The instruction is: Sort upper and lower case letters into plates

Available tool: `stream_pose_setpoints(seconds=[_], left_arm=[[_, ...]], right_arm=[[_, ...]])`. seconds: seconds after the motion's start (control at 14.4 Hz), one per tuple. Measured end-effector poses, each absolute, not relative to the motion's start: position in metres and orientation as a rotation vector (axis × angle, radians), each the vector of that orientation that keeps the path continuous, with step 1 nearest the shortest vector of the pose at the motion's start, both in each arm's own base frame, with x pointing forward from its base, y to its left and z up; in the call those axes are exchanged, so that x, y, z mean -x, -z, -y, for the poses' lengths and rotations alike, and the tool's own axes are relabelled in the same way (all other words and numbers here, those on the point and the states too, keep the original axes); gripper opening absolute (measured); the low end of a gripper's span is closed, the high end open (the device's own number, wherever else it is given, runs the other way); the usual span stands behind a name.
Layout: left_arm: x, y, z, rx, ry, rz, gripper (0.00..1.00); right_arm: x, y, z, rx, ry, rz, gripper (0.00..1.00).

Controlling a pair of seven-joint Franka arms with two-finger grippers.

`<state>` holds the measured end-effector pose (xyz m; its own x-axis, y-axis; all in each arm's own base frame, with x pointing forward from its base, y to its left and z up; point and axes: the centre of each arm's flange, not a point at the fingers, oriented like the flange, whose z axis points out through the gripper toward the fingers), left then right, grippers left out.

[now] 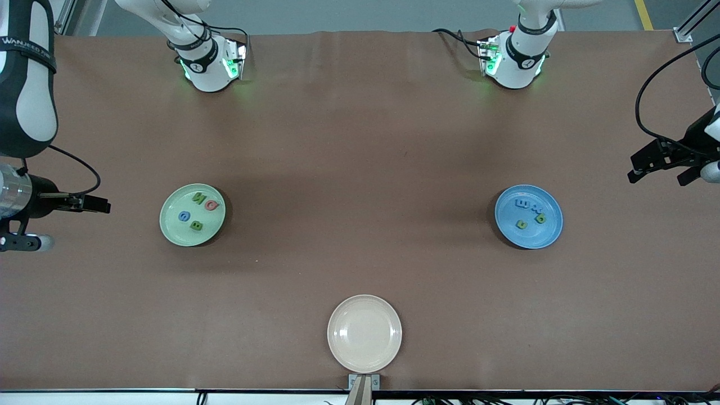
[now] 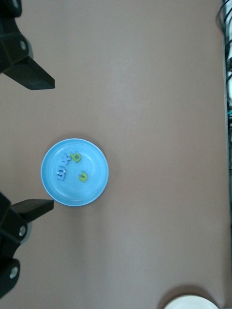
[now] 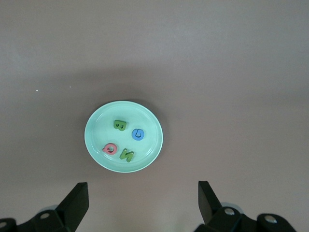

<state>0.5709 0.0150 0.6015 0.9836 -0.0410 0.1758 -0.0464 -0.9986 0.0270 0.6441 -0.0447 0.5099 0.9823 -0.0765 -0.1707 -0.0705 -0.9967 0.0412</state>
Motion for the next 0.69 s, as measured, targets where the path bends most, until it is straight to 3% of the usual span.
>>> stream_pose_setpoints(seconds=[0.35,0.69], left_arm=[[-0.56,-0.659,-0.01,-3.104,-0.27,0.027,1.0],[-0.554,-0.656,-0.005,-3.109,-0.178,0.042,1.0]], right_arm=[[-0.647,-0.52,0.043,-3.099,0.232,0.113,1.0],[-0.642,-0.522,0.039,-3.101,0.3,0.106,1.0]])
